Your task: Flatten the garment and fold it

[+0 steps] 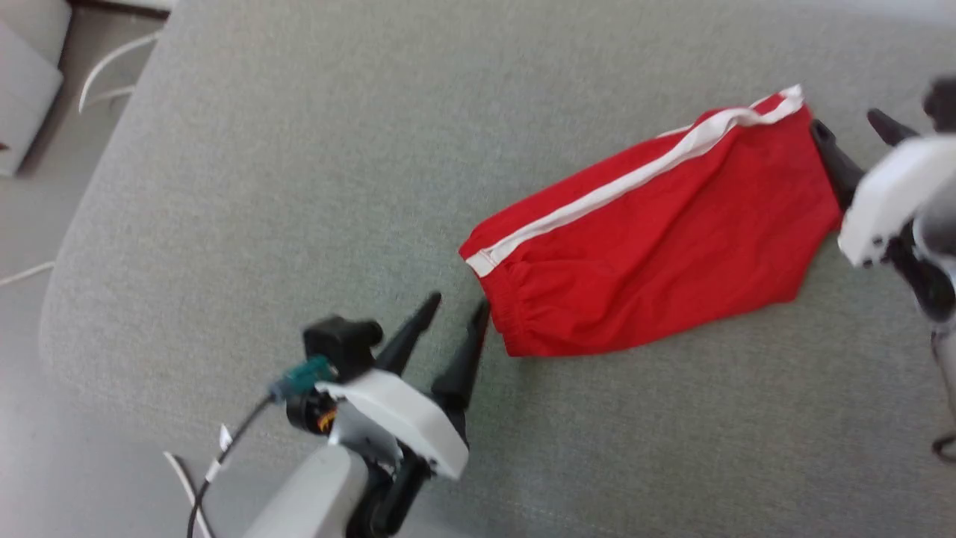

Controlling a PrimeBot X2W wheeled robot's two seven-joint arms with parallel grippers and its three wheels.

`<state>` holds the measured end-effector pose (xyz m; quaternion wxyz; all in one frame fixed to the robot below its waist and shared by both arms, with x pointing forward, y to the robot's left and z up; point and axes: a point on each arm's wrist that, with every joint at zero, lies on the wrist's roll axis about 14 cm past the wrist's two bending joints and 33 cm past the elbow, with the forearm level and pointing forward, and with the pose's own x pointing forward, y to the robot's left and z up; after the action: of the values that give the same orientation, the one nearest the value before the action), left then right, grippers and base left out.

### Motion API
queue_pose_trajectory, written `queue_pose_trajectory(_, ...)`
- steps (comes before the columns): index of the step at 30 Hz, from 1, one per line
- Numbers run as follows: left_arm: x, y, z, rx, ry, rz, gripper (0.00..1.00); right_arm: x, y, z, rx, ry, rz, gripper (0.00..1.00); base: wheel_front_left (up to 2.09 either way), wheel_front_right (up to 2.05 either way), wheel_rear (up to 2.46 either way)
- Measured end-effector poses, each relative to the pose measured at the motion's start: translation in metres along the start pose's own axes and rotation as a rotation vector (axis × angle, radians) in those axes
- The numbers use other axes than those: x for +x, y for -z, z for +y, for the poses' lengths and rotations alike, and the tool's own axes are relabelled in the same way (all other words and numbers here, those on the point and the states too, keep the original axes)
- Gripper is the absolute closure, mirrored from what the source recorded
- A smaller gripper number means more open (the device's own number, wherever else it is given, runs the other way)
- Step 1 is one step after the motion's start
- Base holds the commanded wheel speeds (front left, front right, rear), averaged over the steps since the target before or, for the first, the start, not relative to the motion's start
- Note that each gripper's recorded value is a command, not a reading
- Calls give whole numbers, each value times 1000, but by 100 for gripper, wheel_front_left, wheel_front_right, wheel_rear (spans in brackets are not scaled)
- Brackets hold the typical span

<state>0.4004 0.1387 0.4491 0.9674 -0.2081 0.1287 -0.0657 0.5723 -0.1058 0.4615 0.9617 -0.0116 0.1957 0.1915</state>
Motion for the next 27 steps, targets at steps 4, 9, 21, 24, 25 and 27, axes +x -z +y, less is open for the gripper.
queue_pose_trajectory(4, -11, 10, -15, 94, 52, 28, 0, -33, -19, -3, 51, 33, -188, 0, 0, 0, 0)
queue_pose_trajectory(9, -13, 24, -28, 133, 69, 49, 0, -73, -17, -2, 92, 95, -336, 0, 0, 0, 0)
queue_pose_trajectory(21, 13, 55, -12, 141, -56, 130, 0, -118, 16, 7, 203, 185, -361, 0, 0, 0, 0)
queue_pose_trajectory(24, 17, 70, -11, 153, -60, 190, 0, -121, 18, 4, 201, 198, -359, 0, 0, 0, 0)
queue_pose_trajectory(25, 18, 73, -12, 154, -58, 208, 0, -122, 18, 2, 202, 203, -356, 0, 0, 0, 0)
queue_pose_trajectory(27, 22, 78, -12, 154, -52, 230, 0, -123, 19, 0, 197, 213, -355, 0, 0, 0, 0)
